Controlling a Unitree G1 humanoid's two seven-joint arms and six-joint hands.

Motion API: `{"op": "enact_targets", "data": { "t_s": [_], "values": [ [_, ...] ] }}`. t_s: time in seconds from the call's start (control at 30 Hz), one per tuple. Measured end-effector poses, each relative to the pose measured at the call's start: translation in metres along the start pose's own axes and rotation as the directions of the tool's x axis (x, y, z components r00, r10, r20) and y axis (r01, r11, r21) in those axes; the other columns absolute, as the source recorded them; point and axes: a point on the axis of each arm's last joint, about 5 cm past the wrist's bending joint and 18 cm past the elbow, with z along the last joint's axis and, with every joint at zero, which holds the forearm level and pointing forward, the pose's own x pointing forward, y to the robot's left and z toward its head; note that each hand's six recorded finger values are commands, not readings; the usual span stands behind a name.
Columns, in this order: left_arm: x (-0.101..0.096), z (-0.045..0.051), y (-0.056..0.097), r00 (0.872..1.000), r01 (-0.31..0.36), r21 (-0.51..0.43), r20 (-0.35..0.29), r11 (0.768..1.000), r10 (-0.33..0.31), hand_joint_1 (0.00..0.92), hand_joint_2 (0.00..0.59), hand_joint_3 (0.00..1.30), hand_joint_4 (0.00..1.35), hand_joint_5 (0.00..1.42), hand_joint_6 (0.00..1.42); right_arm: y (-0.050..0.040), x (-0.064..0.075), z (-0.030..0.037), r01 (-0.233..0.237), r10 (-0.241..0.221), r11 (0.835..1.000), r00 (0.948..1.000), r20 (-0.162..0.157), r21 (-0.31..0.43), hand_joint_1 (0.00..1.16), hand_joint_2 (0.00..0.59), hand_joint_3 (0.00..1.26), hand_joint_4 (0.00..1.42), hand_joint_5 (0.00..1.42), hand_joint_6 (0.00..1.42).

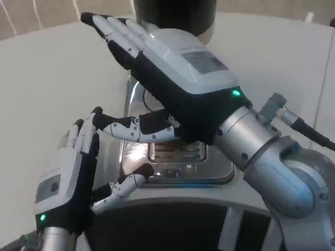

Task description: Grasp the cup under the faucet to collect the drink, then remove the cup.

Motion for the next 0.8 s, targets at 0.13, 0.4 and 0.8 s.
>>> {"op": "enact_targets", "data": {
  "t_s": [0.13,0.4,0.8],
  "values": [
    [0.004,-0.0004,-0.002,1.0,-0.003,-0.006,0.007,1.0,0.003,0.178,0.06,0.0,0.0,0.0,0.04,-0.0012,0.001,-0.0016,0.001,-0.001,1.0,1.0,0.002,0.01,0.72,0.328,0.0,0.0,0.0,0.0],
    [0.017,0.0013,-0.005,1.0,0.0,-0.023,0.025,1.0,0.0,0.185,0.059,0.0,0.0,0.0,0.04,-0.0025,0.002,-0.0037,-0.001,0.001,1.0,0.9999,0.01,0.017,0.73,0.328,0.0,0.0,0.0,0.0],
    [0.026,0.0019,-0.011,1.0,0.008,-0.036,0.03,0.999,-0.007,0.184,0.059,0.0,0.0,0.0,0.03,-0.0078,-0.001,-0.0109,-0.003,0.002,0.999,0.9997,0.024,0.053,0.73,0.327,0.0,0.0,0.0,0.0]
  ]
}}
